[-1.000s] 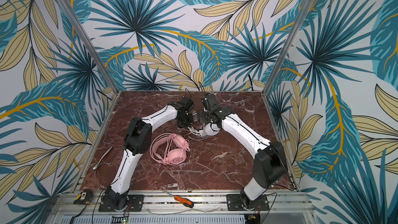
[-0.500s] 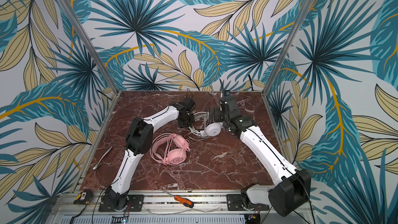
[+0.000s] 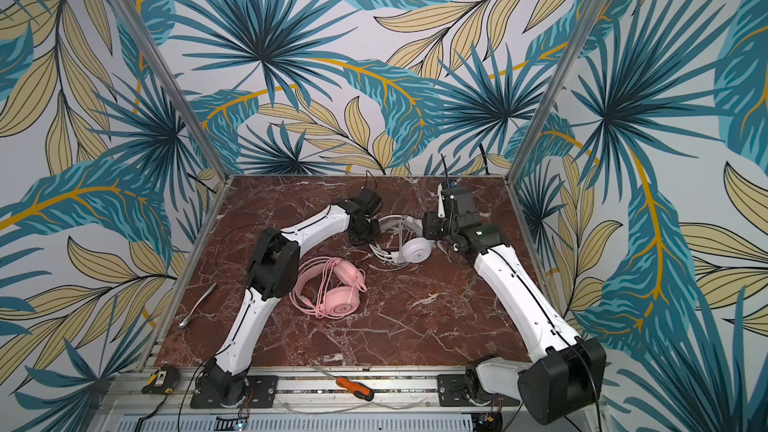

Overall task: Wrap the headphones
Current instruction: 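Release the audio plugs and draw the right gripper back from the headset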

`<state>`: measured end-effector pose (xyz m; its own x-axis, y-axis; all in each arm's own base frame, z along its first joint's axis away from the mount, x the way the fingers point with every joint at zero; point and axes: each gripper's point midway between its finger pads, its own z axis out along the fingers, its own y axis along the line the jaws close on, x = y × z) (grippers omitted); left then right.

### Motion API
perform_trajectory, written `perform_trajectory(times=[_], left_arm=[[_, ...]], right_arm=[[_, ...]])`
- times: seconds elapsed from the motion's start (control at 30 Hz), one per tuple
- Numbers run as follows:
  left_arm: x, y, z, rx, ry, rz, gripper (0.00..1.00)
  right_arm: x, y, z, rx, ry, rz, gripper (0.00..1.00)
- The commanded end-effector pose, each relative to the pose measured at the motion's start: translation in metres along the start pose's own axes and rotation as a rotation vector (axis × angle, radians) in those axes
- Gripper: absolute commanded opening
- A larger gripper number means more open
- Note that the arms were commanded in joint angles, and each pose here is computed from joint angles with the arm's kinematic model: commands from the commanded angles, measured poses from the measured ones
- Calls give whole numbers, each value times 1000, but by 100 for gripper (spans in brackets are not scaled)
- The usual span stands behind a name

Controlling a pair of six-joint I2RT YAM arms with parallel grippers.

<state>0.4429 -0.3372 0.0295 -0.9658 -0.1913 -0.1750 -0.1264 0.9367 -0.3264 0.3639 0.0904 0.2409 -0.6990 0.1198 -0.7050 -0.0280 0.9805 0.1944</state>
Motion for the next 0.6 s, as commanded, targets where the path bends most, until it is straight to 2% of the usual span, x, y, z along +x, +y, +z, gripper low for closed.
perform_trajectory(times=[0.0, 0.07, 0.27, 0.4, 0.57], left_arm=[[32, 15, 38, -56, 105, -15, 8], [34, 13, 41, -55, 109, -12, 8], [41, 14, 48, -67, 122, -29, 9], [43, 16, 52, -74, 127, -32, 13], [45, 19, 53, -82, 132, -34, 19]], right_arm=[[28, 0, 10, -46, 114, 73, 37], [33, -9, 13, -36, 128, 118, 28], [54, -23, 26, -3, 230, 175, 20], [70, -21, 40, -30, 303, 218, 10], [76, -18, 57, -46, 340, 254, 5]])
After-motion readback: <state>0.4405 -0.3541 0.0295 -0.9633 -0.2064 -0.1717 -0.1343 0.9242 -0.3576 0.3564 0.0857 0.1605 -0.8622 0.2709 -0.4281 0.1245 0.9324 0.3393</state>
